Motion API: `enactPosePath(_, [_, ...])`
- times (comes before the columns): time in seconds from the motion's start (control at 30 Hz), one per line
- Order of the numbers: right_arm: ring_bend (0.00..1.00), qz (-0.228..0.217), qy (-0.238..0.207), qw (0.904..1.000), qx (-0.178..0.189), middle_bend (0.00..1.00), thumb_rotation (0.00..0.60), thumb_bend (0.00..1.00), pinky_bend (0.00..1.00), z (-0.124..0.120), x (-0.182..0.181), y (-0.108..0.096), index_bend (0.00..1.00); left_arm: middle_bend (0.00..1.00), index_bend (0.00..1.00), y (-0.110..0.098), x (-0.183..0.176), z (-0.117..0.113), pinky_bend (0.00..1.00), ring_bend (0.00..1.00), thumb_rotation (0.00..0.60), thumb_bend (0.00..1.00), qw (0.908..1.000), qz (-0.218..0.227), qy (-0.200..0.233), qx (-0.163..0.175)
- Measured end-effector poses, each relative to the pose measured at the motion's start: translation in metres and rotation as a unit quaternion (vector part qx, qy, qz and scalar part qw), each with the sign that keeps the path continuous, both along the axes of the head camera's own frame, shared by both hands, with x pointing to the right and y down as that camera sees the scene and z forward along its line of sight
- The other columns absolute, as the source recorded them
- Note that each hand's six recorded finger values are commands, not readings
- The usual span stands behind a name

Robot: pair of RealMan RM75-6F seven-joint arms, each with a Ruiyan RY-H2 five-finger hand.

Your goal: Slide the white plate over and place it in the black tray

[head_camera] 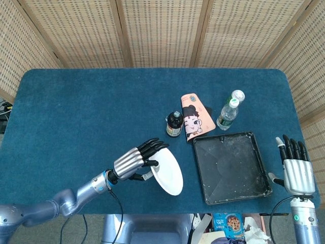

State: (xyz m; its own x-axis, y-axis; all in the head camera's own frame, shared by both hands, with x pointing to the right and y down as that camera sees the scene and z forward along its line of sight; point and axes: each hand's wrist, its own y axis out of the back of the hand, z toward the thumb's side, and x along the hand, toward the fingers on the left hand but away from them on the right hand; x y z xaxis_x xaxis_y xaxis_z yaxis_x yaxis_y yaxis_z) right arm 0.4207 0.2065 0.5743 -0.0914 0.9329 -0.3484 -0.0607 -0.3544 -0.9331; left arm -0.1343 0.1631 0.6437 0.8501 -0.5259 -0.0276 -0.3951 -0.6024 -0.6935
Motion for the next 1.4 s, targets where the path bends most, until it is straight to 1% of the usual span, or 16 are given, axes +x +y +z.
enactPosePath(0.07, [0.0, 0.003, 0.002, 1.0, -0.002, 0.0, 0.6, 0.0, 0.0, 0.001, 0.002, -0.001, 0.0, 0.0, 0.8, 0.002, 0.006, 0.006, 0.0, 0.0, 0.6, 0.5, 0.9999, 0.009, -0.006, -0.001])
enactPosePath(0.1, [0.0, 0.004, 0.003, 1.0, -0.003, 0.0, 0.6, 0.0, 0.0, 0.002, 0.002, -0.001, 0.0, 0.0, 0.77, 0.002, 0.008, 0.008, 0.0, 0.0, 0.6, 0.46, 0.9999, 0.012, -0.009, -0.002])
enactPosePath(0.13, [0.0, 0.005, 0.004, 1.0, -0.004, 0.0, 0.6, 0.0, 0.0, 0.003, 0.003, -0.001, 0.0, 0.0, 0.66, 0.003, 0.01, 0.011, 0.0, 0.0, 0.6, 0.32, 0.9998, 0.015, -0.011, -0.003])
enactPosePath(0.17, [0.0, 0.006, 0.005, 1.0, -0.004, 0.0, 0.6, 0.0, 0.0, 0.003, 0.004, -0.002, 0.0, 0.0, 0.54, 0.005, 0.011, 0.016, 0.0, 0.0, 0.6, 0.22, 0.9997, 0.018, -0.014, -0.006])
enactPosePath(0.2, [0.0, 0.006, 0.005, 1.0, -0.003, 0.0, 0.6, 0.0, 0.0, 0.003, 0.004, -0.002, 0.0, 0.0, 0.36, 0.006, 0.012, 0.019, 0.0, 0.0, 0.6, 0.1, 0.9996, 0.02, -0.017, -0.008])
enactPosePath(0.23, [0.0, 0.006, 0.005, 1.0, -0.003, 0.0, 0.6, 0.0, 0.0, 0.003, 0.004, -0.002, 0.0, 0.0, 0.16, 0.007, 0.013, 0.025, 0.0, 0.0, 0.6, 0.0, 0.9994, 0.023, -0.021, -0.012])
enactPosePath(0.3, [0.0, 0.006, 0.005, 1.0, -0.002, 0.0, 0.6, 0.0, 0.0, 0.002, 0.004, -0.002, 0.0, 0.0, 0.01, 0.01, 0.012, 0.034, 0.0, 0.0, 0.6, 0.0, 0.9988, 0.029, -0.034, -0.016])
enactPosePath(0.47, [0.0, 0.003, 0.006, 1.0, -0.004, 0.0, 0.6, 0.0, 0.0, 0.003, 0.002, -0.001, 0.0, 0.0, 0.0, 0.014, 0.003, 0.059, 0.0, 0.0, 0.6, 0.0, 0.9934, 0.052, -0.097, -0.033])
enactPosePath(0.53, [0.0, 0.001, 0.007, 1.0, -0.005, 0.0, 0.6, 0.0, 0.0, 0.003, 0.001, 0.0, 0.0, 0.0, 0.0, 0.013, -0.001, 0.061, 0.0, 0.0, 0.6, 0.0, 0.9912, 0.056, -0.113, -0.04])
enactPosePath(0.77, [0.0, -0.006, 0.01, 0.9999, -0.01, 0.0, 0.6, 0.0, 0.0, 0.006, -0.004, 0.001, 0.0, 0.0, 0.0, 0.0, -0.029, 0.049, 0.0, 0.0, 0.6, 0.0, 0.9813, 0.065, -0.168, -0.068])
enactPosePath(0.87, [0.0, -0.009, 0.012, 0.9998, -0.013, 0.0, 0.6, 0.0, 0.0, 0.008, -0.006, 0.002, 0.0, 0.0, 0.0, -0.008, -0.045, 0.043, 0.0, 0.0, 0.6, 0.0, 0.9761, 0.063, -0.196, -0.07])
enactPosePath(0.93, [0.0, -0.011, 0.014, 0.9997, -0.015, 0.0, 0.6, 0.0, 0.0, 0.009, -0.007, 0.003, 0.0, 0.0, 0.0, -0.013, -0.052, 0.039, 0.0, 0.0, 0.6, 0.0, 0.9745, 0.058, -0.205, -0.07])
enactPosePath(1.03, [0.0, -0.014, 0.017, 0.9996, -0.016, 0.0, 0.6, 0.0, 0.0, 0.011, -0.008, 0.003, 0.0, 0.0, 0.0, -0.021, -0.066, 0.032, 0.0, 0.0, 0.6, 0.0, 0.9737, 0.045, -0.214, -0.065])
enactPosePath(1.23, [0.0, -0.032, 0.015, 0.999, -0.028, 0.0, 0.6, 0.0, 0.0, 0.015, -0.014, 0.005, 0.0, 0.0, 0.0, -0.044, -0.107, 0.014, 0.0, 0.0, 0.6, 0.0, 0.9715, -0.002, -0.234, -0.035])
enactPosePath(1.33, [0.0, -0.054, 0.01, 0.998, -0.032, 0.0, 0.6, 0.0, 0.0, 0.018, -0.02, 0.004, 0.0, 0.0, 0.0, -0.056, -0.135, 0.006, 0.0, 0.0, 0.6, 0.0, 0.9649, -0.035, -0.26, -0.015])
enactPosePath(1.4, [0.0, -0.078, 0.005, 0.9963, -0.034, 0.0, 0.6, 0.0, 0.0, 0.019, -0.026, 0.004, 0.0, 0.0, 0.0, -0.063, -0.156, 0.001, 0.0, 0.0, 0.6, 0.0, 0.958, -0.064, -0.279, -0.003])
